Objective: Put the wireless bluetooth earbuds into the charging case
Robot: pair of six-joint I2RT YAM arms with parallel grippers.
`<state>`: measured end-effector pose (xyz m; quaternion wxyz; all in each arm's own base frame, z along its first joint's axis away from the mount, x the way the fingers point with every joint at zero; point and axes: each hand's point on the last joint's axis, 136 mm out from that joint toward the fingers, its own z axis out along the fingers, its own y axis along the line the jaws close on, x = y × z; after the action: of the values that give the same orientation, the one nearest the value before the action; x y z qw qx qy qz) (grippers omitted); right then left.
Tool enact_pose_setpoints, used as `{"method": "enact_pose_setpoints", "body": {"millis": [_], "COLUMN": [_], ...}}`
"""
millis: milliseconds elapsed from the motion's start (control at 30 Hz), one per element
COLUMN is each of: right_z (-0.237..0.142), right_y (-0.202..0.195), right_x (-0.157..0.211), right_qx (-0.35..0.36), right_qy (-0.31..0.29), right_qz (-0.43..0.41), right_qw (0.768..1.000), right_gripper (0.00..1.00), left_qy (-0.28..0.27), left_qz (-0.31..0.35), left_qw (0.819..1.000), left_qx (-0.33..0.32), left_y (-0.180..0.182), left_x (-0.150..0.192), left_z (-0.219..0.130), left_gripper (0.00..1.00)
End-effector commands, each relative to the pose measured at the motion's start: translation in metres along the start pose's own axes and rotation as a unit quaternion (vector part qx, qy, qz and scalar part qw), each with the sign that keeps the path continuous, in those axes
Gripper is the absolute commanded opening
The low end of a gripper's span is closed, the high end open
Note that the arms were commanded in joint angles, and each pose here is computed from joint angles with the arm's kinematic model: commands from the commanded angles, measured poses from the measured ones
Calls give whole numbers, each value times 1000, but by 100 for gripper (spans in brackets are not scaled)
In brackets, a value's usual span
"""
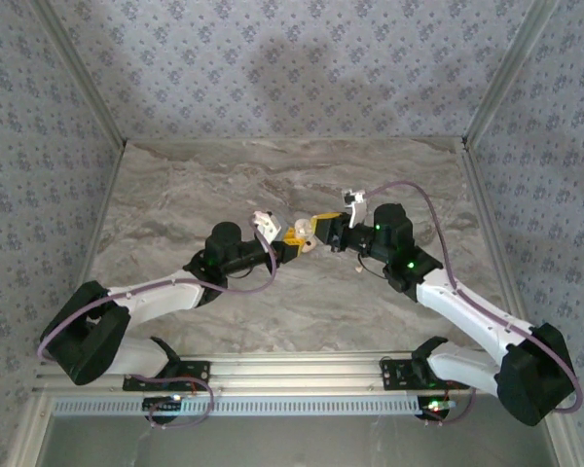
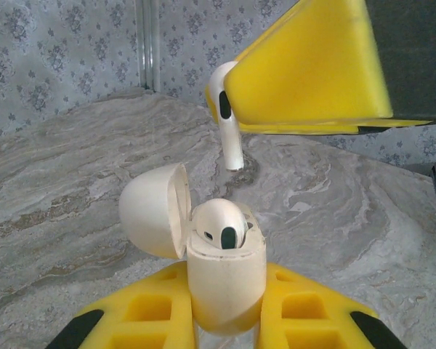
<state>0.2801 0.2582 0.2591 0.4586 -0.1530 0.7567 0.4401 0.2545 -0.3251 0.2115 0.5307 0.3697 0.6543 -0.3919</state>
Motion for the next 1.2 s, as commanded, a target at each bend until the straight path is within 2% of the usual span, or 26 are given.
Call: {"method": "enact_pose_setpoints", "body": {"millis": [0,533,1167], "right_z": [1,4,-1], "right_y": [8,9,18], "right_x": [0,9,23], "right_qx": [-18,-12,-42], "right_qy": [-4,8,33], "right_qz": [4,-5,-4], "right_qw": [1000,1000,999], "right_gripper": [22,22,22], "left_qy": [-43,-69,-80], "left_qz": [13,27,40], "left_qw": [999,997,996], "left_qx": [15,20,24], "left_y": [-7,-13,-17], "left_x": [-31,-49,-54], "left_z": [0,-8,-13], "left_gripper": [10,10,10]}}
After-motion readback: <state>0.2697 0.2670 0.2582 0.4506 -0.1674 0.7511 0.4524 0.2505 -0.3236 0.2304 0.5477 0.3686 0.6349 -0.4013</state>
